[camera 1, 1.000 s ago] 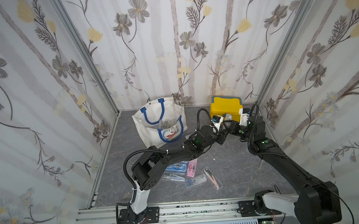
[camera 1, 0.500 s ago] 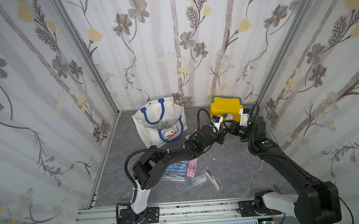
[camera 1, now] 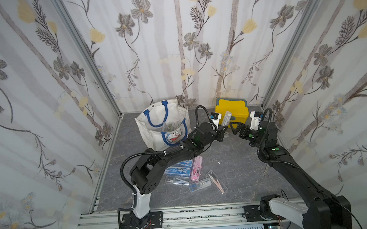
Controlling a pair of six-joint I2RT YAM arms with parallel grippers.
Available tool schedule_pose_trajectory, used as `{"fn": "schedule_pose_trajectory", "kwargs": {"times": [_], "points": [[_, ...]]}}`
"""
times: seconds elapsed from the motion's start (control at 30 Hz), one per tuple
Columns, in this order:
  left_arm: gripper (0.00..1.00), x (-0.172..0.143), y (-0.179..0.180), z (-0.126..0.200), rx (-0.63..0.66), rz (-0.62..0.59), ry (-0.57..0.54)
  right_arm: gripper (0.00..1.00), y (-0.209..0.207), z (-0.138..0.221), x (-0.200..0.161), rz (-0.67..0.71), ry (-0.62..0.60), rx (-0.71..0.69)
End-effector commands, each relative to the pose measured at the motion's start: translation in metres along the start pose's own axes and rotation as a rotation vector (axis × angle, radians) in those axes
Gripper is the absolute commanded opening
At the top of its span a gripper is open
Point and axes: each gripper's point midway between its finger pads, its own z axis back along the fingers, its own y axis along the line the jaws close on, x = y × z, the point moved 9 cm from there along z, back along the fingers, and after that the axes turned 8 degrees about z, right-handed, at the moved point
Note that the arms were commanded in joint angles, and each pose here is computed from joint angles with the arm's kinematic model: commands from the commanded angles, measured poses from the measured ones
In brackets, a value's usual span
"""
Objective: Put the compass set into the canvas bag
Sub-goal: Pick up the compass set at the center of the board, then place the compass set in the canvas bag.
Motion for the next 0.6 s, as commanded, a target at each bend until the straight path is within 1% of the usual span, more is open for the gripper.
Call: {"fn": "schedule_pose_trajectory", "kwargs": {"times": [0.0, 0.1, 0.27, 0.4, 0.57], "points": [[0.1, 0.021, 0.005, 0.011, 0.073, -0.061, -0.032, 0.99, -0.003, 0.005, 0.001, 0.051, -0.056, -0.026], [0.1, 0.038, 0.011, 0.024, 0.147, -0.145, -0.047, 1.0, -0.007, 0.009, 0.0, 0.088, -0.051, -0.066], [0.11, 0.072, 0.032, 0.049, 0.316, -0.267, -0.075, 0.99, -0.014, 0.015, -0.006, 0.159, -0.051, -0.138], [0.12, 0.098, 0.052, 0.079, 0.452, -0.297, -0.089, 0.99, -0.018, 0.028, -0.009, 0.21, -0.093, -0.208], [0.13, 0.115, 0.078, 0.118, 0.576, -0.292, -0.093, 1.0, -0.018, 0.037, -0.012, 0.273, -0.117, -0.214]]}}
